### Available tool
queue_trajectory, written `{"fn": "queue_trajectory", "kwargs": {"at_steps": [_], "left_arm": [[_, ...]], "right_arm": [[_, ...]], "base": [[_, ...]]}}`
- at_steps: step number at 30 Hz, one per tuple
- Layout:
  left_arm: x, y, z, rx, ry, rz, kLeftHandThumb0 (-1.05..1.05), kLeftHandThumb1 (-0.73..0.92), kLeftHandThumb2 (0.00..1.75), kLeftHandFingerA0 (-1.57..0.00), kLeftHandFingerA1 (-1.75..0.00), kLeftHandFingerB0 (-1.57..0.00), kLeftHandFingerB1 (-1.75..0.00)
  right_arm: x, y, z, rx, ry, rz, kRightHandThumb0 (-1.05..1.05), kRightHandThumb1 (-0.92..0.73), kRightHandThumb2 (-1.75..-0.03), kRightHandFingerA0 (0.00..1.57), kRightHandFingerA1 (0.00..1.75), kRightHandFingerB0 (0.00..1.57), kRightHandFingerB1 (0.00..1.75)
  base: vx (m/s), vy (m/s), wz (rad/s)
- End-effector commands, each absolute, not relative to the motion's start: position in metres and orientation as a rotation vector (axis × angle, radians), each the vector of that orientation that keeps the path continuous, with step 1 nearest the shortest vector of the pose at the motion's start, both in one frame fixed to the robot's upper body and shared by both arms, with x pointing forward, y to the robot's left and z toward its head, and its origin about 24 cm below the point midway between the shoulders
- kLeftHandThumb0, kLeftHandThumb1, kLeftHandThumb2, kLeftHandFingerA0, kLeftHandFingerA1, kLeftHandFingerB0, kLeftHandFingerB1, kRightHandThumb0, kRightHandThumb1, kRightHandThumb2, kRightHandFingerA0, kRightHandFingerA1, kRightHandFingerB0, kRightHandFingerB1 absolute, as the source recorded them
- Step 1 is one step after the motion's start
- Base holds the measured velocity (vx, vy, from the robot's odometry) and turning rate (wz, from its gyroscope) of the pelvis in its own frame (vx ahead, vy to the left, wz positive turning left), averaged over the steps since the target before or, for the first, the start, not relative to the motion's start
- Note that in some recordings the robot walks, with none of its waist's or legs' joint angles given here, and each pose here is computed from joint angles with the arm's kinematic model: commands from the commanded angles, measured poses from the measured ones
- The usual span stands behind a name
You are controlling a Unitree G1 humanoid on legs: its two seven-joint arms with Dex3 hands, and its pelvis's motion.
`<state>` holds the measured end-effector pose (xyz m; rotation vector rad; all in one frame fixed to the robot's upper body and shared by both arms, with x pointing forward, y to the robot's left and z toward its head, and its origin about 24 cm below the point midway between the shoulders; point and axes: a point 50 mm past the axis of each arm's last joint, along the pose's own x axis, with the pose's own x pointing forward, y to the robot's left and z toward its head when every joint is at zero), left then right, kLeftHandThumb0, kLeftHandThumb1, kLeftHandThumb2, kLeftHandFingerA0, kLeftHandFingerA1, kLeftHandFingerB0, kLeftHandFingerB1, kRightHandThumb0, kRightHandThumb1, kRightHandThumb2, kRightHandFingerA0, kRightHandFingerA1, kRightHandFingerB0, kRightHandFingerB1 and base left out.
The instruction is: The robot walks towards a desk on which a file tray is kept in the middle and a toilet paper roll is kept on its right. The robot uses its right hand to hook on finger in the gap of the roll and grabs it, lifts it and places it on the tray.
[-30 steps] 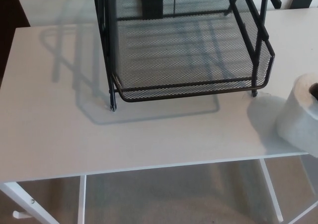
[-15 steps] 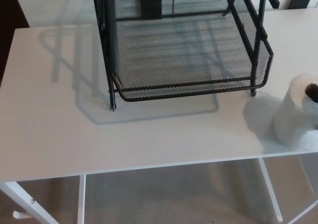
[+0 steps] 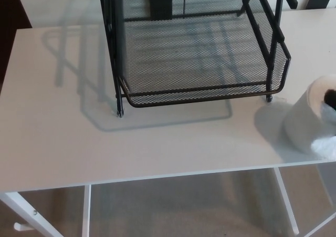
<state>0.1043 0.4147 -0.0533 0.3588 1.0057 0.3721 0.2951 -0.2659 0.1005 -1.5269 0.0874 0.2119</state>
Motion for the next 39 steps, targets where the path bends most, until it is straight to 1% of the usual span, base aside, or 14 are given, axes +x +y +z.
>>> {"fn": "queue_trajectory", "kwargs": {"at_steps": [1, 3, 5, 7, 8, 10, 12, 15, 18, 19, 20, 26, 29, 39], "left_arm": [[0.104, 0.419, -0.049, 0.387, 0.973, 0.396, -0.97, 0.55, 1.1, -0.68, -1.04, -0.55, -0.95], [0.105, 0.419, -0.048, 0.391, 0.977, 0.39, -0.98, 0.66, 0.89, -0.63, -1.09, -0.51, -1.01], [0.104, 0.42, -0.048, 0.382, 0.983, 0.396, -1.05, 0.5, 1.1, -0.68, -1.04, -0.55, -0.95], [0.102, 0.421, -0.049, 0.393, 0.995, 0.4, -1.0, 0.67, 0.86, -0.65, -1.1, -0.52, -1.01], [0.102, 0.421, -0.049, 0.399, 0.992, 0.393, -1.0, 0.57, 1.09, -0.7, -1.07, -0.58, -0.98], [0.103, 0.42, -0.051, 0.391, 1.003, 0.408, -0.98, 0.56, 1.08, -0.71, -1.04, -0.58, -0.96], [0.104, 0.42, -0.051, 0.386, 1.003, 0.406, -0.99, 0.66, 0.88, -0.65, -1.07, -0.52, -1.0], [0.102, 0.42, -0.051, 0.354, 1.0, 0.408, -0.99, 0.64, 0.87, -0.6, -1.08, -0.49, -1.01], [0.102, 0.42, -0.05, 0.353, 1.0, 0.401, -1.0, 0.63, 0.89, -0.59, -1.12, -0.44, -1.04], [0.102, 0.42, -0.051, 0.348, 1.0, 0.407, -0.99, 0.63, 0.88, -0.61, -1.09, -0.48, -1.01], [0.112, 0.417, -0.053, 0.349, 1.008, 0.419, -0.71, 0.84, 0.65, -0.43, -0.5, -0.3, -0.39], [0.117, 0.416, -0.054, 0.348, 1.003, 0.41, -0.73, 0.85, 0.65, -0.41, -0.51, -0.28, -0.4], [0.117, 0.416, -0.054, 0.381, 1.018, 0.39, -0.74, 0.86, 0.66, -0.42, -0.5, -0.29, -0.39], [0.119, 0.413, -0.056, 0.33, 1.004, 0.411, -0.71, 0.84, 0.65, -0.42, -0.51, -0.3, -0.39]], "right_arm": [[0.29, -0.265, 0.113, -1.524, -0.083, 0.167, -0.24, -0.64, -0.73, 0.93, 1.56, 0.92, 0.82], [0.29, -0.266, 0.123, -1.501, -0.099, 0.146, -0.23, -0.64, -0.82, 0.93, 1.54, 0.92, 0.86], [0.29, -0.269, 0.149, -1.509, -0.115, 0.102, -0.21, -0.68, -0.69, 0.91, 1.42, 0.91, 0.74], [0.289, -0.273, 0.172, -1.457, -0.125, 0.065, -0.17, -0.71, -0.68, 0.88, 1.37, 0.89, 0.81], [0.288, -0.275, 0.186, -1.438, -0.132, 0.044, -0.16, -0.73, -0.71, 0.89, 1.34, 0.87, 0.86], [0.286, -0.282, 0.221, -1.415, -0.19, -0.027, -0.16, -0.74, -0.73, 0.9, 1.28, 0.89, 0.85], [0.285, -0.287, 0.234, -1.398, -0.202, -0.058, -0.17, -0.74, -0.75, 0.9, 1.31, 0.89, 0.87], [0.283, -0.293, 0.26, -1.393, -0.244, -0.117, -0.18, -0.72, -0.73, 0.9, 1.58, 0.91, 0.88], [0.283, -0.301, 0.284, -1.413, -0.282, -0.154, -0.19, -0.69, -0.77, 0.91, 1.5, 0.9, 0.85], [0.283, -0.3, 0.293, -1.41, -0.279, -0.171, -0.21, -0.7, -0.78, 0.87, 1.53, 0.87, 0.9], [0.285, -0.297, 0.307, -1.407, -0.321, -0.192, -0.23, -0.71, -0.75, 0.86, 1.53, 0.88, 0.83], [0.292, -0.263, 0.341, -1.338, -0.51, -0.171, -0.22, -0.7, -0.74, 0.9, 1.43, 0.88, 0.92], [0.3, -0.24, 0.346, -1.346, -0.513, -0.102, -0.25, -0.68, -0.6, 0.84, 1.5, 0.89, 0.63], [0.348, -0.168, 0.302, -1.346, -0.319, 0.346, -0.18, -0.71, -0.71, 0.91, 1.17, 0.94, 0.69]], "base": [[0.0, 0.0, 0.0], [0.0, 0.0, 0.0], [0.0, 0.0, 0.0], [0.0, 0.0, 0.0], [0.0, 0.0, 0.0], [0.0, 0.0, 0.0], [0.0, 0.0, 0.0], [0.0, 0.0, 0.0], [0.0, 0.0, 0.0], [0.0, 0.0, 0.0], [0.0, 0.0, 0.0], [0.0, 0.0, 0.0], [0.0, 0.0, 0.0], [0.0, 0.0, 0.0]]}}
